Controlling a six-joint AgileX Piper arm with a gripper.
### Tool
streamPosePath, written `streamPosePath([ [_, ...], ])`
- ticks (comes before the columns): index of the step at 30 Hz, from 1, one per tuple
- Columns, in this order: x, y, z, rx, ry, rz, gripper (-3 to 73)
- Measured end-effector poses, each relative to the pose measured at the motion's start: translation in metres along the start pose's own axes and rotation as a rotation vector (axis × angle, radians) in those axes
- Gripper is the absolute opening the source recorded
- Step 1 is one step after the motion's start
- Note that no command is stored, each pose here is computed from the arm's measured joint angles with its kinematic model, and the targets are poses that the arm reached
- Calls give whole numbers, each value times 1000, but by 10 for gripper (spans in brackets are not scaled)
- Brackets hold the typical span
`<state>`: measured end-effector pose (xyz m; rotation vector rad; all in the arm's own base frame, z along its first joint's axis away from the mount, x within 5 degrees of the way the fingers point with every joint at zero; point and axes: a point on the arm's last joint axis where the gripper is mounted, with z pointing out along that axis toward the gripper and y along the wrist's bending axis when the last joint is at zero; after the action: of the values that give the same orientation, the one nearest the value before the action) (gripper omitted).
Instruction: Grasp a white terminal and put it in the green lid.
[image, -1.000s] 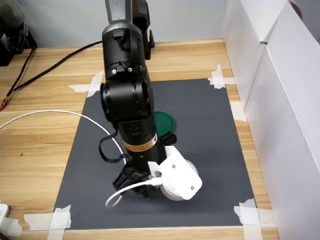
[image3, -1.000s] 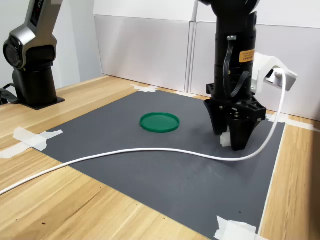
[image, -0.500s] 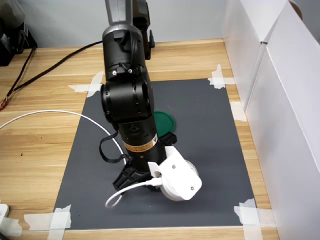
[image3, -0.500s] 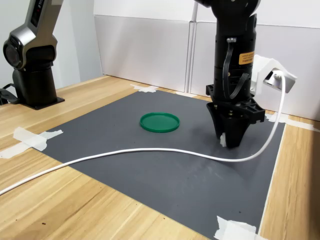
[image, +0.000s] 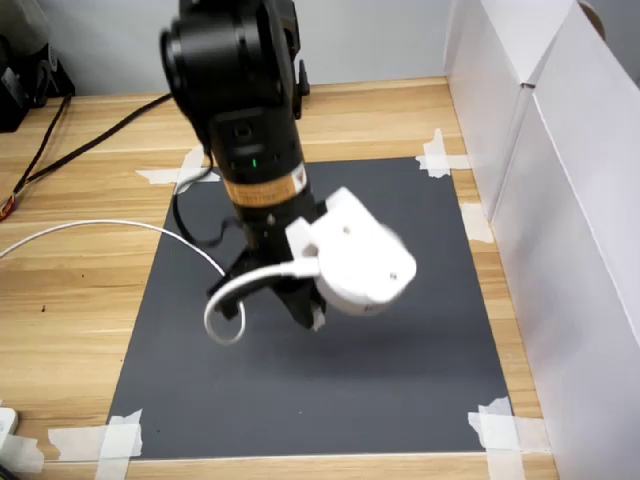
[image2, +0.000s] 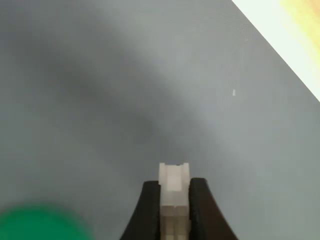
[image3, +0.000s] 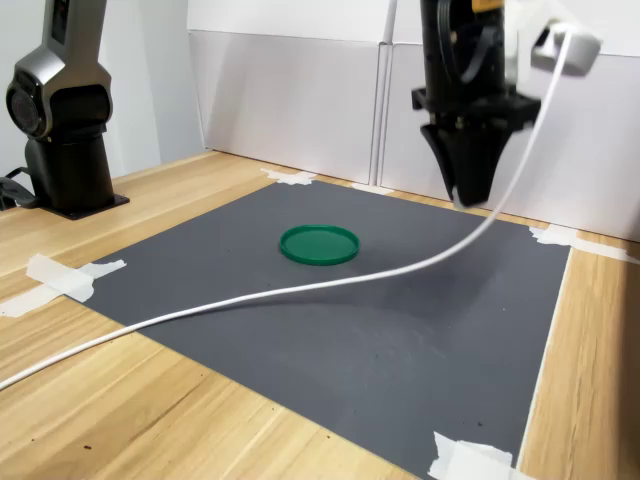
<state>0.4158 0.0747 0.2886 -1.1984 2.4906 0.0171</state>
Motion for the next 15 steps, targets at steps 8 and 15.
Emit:
streamPosePath([
  [8,4,31,-58,-2,-33,-68,84],
  [15,37,60,-48,-22,42,-94,85],
])
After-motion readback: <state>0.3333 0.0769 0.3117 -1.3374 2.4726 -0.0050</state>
